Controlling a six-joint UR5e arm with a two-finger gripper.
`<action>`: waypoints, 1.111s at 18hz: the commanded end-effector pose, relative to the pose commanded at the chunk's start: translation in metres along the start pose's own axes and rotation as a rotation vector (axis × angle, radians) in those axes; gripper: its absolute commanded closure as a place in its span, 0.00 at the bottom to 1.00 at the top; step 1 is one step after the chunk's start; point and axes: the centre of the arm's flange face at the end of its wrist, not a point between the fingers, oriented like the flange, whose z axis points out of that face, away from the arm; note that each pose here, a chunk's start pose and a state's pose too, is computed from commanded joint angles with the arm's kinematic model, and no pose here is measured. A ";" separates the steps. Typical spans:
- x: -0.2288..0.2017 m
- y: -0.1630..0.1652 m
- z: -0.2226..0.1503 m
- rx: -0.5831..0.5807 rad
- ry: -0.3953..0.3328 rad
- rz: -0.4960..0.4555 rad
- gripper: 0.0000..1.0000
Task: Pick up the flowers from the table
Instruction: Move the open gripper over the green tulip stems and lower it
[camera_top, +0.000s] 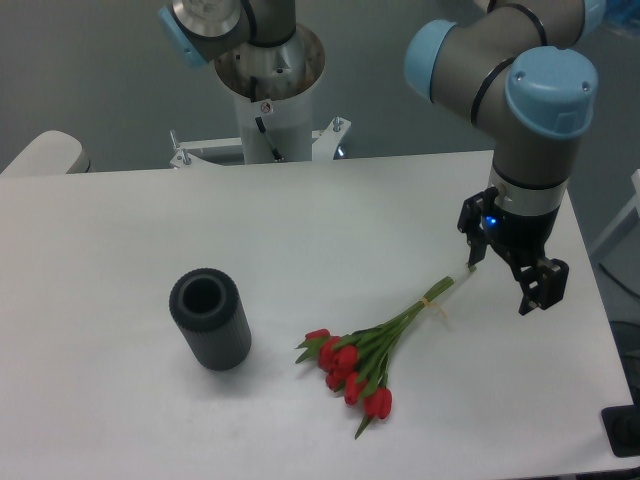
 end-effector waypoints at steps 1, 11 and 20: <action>0.000 0.000 0.000 0.000 -0.003 0.000 0.00; 0.011 -0.004 0.013 0.002 -0.003 -0.064 0.00; 0.035 -0.037 0.055 -0.076 0.041 -0.393 0.00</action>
